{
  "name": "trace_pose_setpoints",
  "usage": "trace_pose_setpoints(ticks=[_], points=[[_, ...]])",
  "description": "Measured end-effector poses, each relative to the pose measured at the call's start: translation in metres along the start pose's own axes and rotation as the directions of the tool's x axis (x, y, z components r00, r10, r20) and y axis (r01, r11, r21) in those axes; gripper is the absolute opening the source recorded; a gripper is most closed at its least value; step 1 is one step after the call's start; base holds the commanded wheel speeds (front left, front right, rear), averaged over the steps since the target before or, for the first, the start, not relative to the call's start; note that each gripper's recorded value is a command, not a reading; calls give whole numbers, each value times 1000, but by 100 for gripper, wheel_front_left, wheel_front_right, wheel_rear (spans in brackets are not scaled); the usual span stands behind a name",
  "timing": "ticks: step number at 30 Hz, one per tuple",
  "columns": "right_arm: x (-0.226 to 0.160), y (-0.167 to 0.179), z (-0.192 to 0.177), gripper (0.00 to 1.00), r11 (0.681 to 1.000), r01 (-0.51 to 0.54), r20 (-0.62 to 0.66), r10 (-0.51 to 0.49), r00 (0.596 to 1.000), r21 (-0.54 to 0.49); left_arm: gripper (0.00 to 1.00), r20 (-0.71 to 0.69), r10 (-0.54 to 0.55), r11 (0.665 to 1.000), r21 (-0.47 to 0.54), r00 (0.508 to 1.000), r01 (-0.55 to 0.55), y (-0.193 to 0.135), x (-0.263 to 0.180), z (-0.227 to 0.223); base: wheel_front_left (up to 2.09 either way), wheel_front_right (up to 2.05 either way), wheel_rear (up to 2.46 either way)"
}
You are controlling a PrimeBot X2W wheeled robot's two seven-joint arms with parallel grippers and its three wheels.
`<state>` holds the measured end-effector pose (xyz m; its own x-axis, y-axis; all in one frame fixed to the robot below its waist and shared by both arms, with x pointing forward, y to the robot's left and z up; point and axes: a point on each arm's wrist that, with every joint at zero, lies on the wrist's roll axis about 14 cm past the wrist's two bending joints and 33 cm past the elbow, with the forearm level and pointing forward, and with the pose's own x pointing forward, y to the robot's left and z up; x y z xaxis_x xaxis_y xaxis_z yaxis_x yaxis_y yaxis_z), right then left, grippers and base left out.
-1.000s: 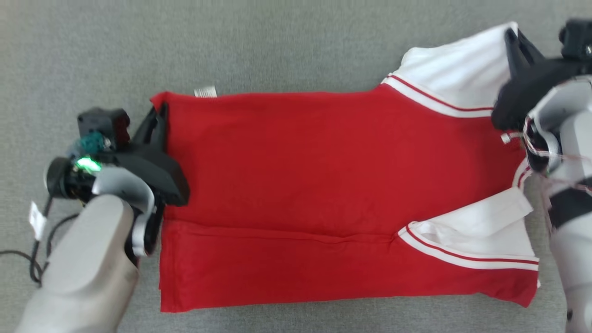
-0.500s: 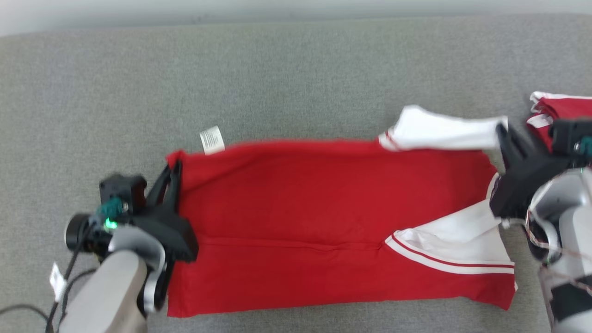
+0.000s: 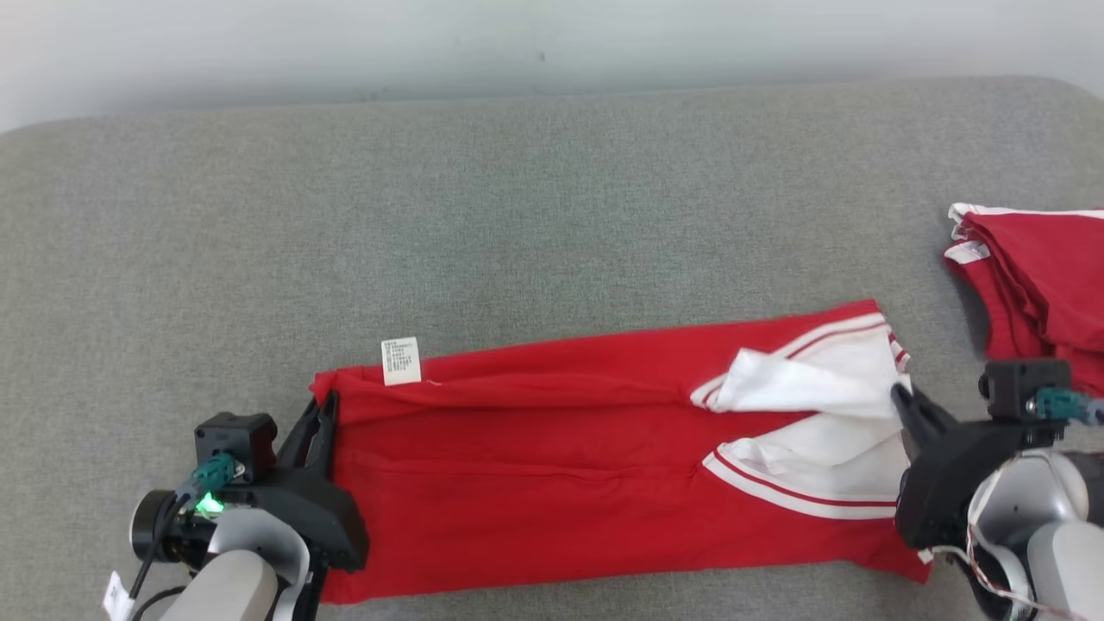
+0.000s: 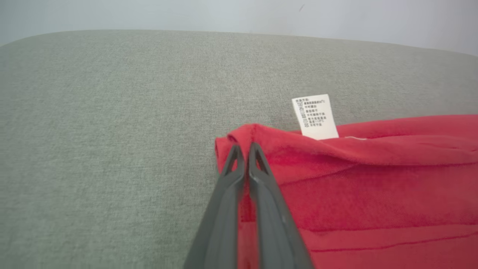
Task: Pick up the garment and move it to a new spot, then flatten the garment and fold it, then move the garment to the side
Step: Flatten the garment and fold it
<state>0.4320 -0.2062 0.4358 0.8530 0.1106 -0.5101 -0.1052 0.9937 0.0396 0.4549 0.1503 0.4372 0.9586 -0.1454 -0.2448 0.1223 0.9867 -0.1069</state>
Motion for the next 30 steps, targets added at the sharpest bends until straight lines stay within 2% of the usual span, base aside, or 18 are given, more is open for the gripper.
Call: trace_pose_setpoints(ticks=[3,4,5,6,7,8,9,10,20,30], points=[[-9,3,-10,0,1000,0,-20,1,1000,16,0,1,2,1000,-4,1000,-2,0,-4,-1,0,0,0],[-11,4,-12,0,1000,0,-22,0,1000,22,9,1,5,1000,-9,1000,-5,0,-5,-1,0,0,0],[-14,4,-14,0,1000,3,-28,-2,1000,19,23,2,5,1000,-11,1000,-5,0,-5,0,0,0,0],[-16,4,-16,0,1000,5,-29,-5,1000,20,58,3,5,1000,-14,1000,-5,-1,-6,-1,0,0,0],[-20,6,-19,0,1000,7,-37,-6,999,26,100,5,5,1000,-22,1000,-5,-2,-7,-1,0,0,0],[-21,7,-22,0,1000,6,-42,-5,999,28,100,5,4,1000,-23,1000,-4,-2,-7,-2,0,0,0],[-22,9,-25,15,1000,4,-54,-3,999,26,100,8,6,1000,-24,1000,-6,-2,-7,-1,0,0,0],[-24,10,-29,100,1000,1,-64,0,998,20,100,15,6,1000,-26,1000,-5,-3,-7,0,0,0,0],[-44,21,-69,100,1000,-16,-177,18,984,8,100,89,90,993,-86,992,-82,13,-29,7,0,0,0],[-58,23,-40,100,999,-4,-70,7,998,37,100,259,166,983,-116,951,-140,28,-75,43,0,0,0]])
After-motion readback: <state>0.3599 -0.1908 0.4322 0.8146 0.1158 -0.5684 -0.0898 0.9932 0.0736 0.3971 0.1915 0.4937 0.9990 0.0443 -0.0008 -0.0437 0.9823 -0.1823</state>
